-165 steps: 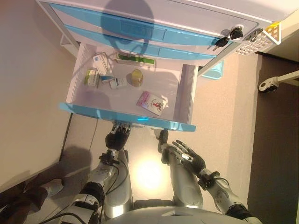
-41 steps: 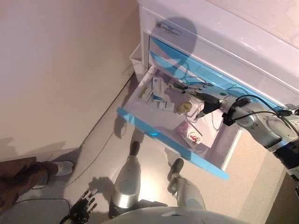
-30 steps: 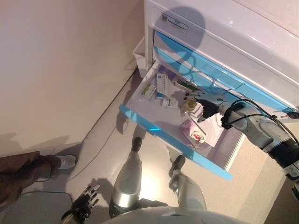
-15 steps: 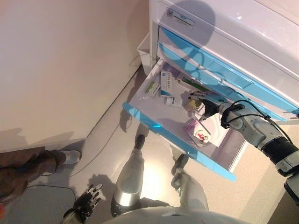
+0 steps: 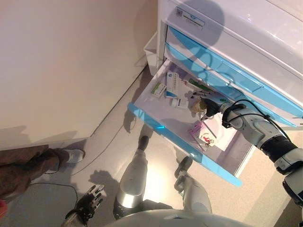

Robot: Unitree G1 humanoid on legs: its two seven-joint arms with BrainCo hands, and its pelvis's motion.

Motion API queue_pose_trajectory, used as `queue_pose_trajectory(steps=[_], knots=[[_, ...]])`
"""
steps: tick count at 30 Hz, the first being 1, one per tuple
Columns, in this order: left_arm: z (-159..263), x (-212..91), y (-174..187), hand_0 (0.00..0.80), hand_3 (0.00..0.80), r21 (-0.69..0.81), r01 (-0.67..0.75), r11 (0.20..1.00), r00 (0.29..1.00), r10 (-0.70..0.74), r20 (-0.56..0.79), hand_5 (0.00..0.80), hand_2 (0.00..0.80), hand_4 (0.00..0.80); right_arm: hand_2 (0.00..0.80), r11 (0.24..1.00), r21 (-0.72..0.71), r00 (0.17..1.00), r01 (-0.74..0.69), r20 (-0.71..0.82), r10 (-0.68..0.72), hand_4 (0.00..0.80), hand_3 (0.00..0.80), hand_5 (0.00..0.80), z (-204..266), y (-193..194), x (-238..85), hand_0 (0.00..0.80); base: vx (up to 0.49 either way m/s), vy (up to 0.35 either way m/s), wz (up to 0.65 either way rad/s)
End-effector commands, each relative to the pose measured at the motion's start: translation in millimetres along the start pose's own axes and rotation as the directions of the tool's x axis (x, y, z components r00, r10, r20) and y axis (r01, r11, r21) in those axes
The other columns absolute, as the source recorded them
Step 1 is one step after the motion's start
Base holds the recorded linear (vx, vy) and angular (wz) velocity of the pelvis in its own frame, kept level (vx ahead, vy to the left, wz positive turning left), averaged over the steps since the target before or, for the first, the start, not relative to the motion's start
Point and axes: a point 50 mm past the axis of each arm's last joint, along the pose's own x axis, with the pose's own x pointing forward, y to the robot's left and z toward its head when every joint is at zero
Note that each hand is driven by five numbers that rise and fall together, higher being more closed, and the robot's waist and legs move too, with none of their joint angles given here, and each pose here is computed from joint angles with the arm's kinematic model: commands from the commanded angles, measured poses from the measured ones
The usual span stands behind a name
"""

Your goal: Open the drawer and pick up the medicine

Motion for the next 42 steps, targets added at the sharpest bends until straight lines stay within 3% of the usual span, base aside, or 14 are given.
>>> queue_pose_trajectory(steps=[1, 8, 9, 10, 11, 42], knots=[[-8, -9, 16, 0.0, 0.0, 0.062, -0.034, 0.997, 0.998, 0.037, -0.053, 0.0, 0.0, 0.0, 0.0, 0.998, -0.033, 0.997, 0.055, 0.047, -0.054, 0.0, 0.0, 0.0, 12, -18, 11, 0.0, 0.0, 0.0, 0.0], [-10, -10, 19, 0.0, 0.0, 0.06, -0.038, 0.997, 0.998, 0.042, -0.056, 0.0, 0.0, 0.0, 0.0, 0.998, -0.037, 0.998, 0.041, 0.045, -0.039, 0.0, 0.0, 0.0, 13, -15, 12, 0.0, 0.0, 0.0, 0.0], [-10, -10, 19, 0.0, 0.0, 0.059, -0.038, 0.998, 0.998, 0.042, -0.056, 0.0, 0.0, 0.0, 0.166, 0.999, -0.037, 0.998, 0.038, 0.045, -0.037, 0.166, 0.166, 0.166, 13, -15, 12, 0.166, 0.0, 0.0, 0.0], [-10, -10, 19, 0.0, 0.0, 0.058, -0.039, 0.998, 0.998, 0.042, -0.056, 0.0, 0.0, 0.0, 0.442, 0.999, -0.037, 0.998, 0.039, 0.046, -0.037, 0.442, 0.442, 0.442, 13, -14, 12, 0.442, 0.0, 0.0, 0.0], [-9, -10, 19, 0.0, 0.0, 0.059, -0.04, 0.997, 0.998, 0.043, -0.055, 0.0, 0.0, 0.0, 0.8, 0.999, -0.035, 0.998, 0.039, 0.047, -0.038, 0.8, 0.8, 0.8, 13, -15, 12, 0.8, 0.0, 0.0, 0.0], [-10, -9, 20, 0.0, 0.0, 0.041, -0.041, 0.998, 0.998, 0.043, -0.048, 0.0, 0.0, 0.0, 0.8, 0.991, -0.066, 0.984, 0.117, 0.144, -0.107, 0.8, 0.8, 0.8, 28, -32, 10, 0.8, 0.0, 0.0, 0.0]])
